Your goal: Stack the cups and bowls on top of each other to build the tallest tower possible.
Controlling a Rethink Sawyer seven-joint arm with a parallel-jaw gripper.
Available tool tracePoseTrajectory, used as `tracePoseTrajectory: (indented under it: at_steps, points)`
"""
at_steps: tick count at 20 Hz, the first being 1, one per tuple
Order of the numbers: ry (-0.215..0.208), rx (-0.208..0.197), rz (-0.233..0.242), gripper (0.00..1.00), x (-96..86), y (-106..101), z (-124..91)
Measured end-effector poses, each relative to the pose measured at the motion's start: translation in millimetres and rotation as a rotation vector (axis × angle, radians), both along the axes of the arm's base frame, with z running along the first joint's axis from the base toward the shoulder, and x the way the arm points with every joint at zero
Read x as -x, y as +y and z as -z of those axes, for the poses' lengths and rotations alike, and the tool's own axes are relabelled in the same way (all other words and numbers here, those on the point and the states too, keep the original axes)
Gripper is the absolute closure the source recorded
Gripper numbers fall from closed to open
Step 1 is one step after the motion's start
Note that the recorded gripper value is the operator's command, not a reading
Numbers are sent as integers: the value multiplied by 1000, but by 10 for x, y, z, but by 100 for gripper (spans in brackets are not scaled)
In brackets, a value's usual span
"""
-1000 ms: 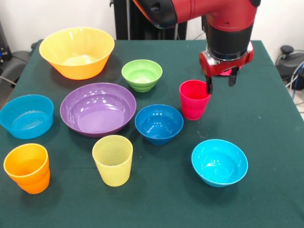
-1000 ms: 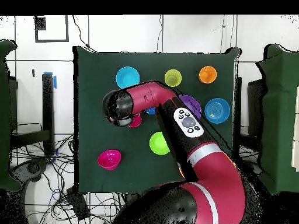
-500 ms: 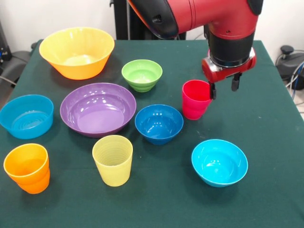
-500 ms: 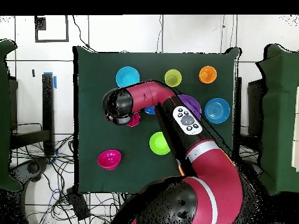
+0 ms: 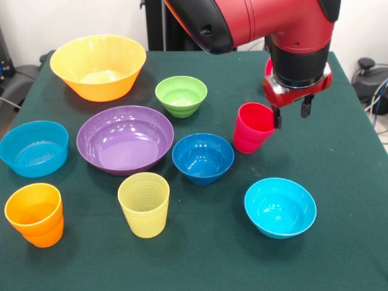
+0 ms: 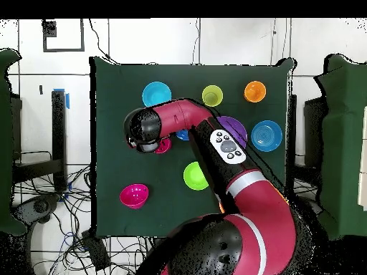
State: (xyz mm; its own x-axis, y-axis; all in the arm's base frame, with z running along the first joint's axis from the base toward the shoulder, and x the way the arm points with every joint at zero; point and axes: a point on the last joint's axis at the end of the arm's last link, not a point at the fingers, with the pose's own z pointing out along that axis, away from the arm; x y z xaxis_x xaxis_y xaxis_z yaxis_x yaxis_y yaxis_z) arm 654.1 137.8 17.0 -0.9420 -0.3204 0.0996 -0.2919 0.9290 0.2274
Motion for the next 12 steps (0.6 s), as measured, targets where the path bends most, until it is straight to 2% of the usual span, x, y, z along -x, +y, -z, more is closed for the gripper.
tracePoseTrajectory:
  at_steps: [12]
  points:
    - [-7, 2, -4, 0, -37, -23, -70]
